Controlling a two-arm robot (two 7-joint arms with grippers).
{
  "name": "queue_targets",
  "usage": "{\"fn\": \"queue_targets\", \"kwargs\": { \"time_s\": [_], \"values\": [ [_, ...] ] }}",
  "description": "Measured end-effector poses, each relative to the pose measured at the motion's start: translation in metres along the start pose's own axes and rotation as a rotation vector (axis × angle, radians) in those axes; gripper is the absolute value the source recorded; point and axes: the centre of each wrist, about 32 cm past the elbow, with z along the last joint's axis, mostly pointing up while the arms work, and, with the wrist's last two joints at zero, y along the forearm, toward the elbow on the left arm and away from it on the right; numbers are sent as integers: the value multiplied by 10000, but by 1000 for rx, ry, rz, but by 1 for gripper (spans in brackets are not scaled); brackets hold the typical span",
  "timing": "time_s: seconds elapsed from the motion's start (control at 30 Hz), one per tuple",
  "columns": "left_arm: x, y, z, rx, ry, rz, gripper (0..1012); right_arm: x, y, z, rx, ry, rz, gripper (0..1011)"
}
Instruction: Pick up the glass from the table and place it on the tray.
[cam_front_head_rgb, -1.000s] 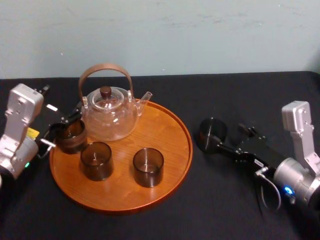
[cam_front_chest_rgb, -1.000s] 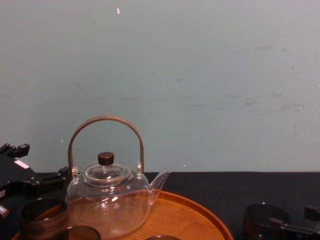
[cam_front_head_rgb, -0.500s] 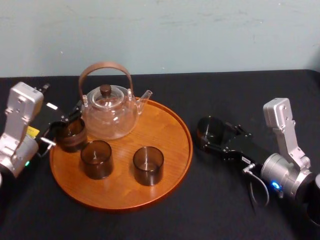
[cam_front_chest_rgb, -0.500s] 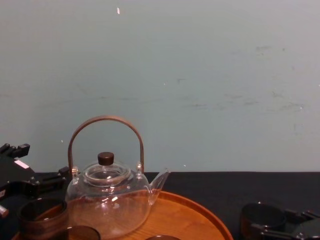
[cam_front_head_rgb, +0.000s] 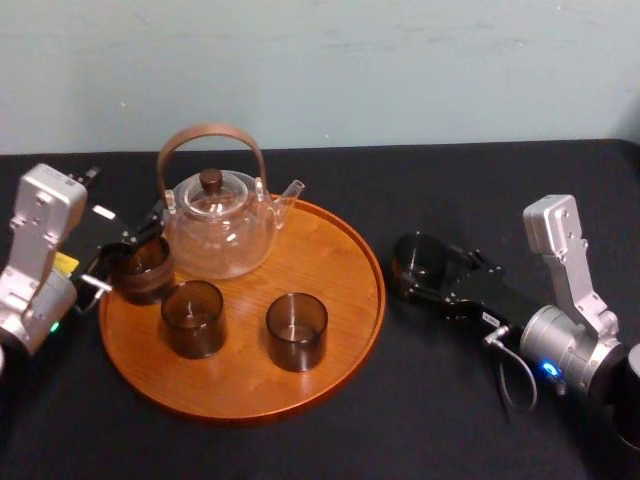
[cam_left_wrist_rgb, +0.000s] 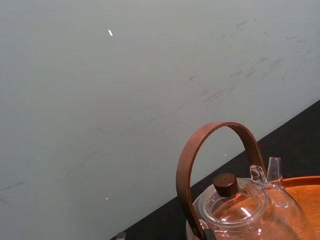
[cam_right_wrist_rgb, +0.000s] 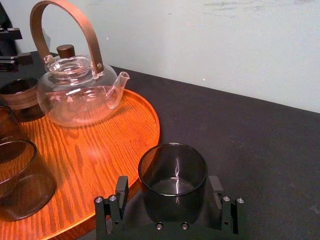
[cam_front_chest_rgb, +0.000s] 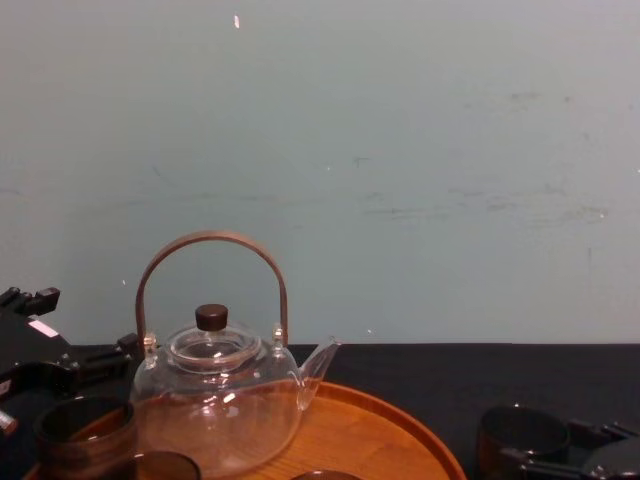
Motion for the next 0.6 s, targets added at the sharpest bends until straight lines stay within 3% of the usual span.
{"fn": "queue_targets", "kwargs": {
  "time_s": [0.6],
  "values": [
    [0,0,0,0,0,0,1001,108,146,-25,-2,15,-29,1002]
  ]
}}
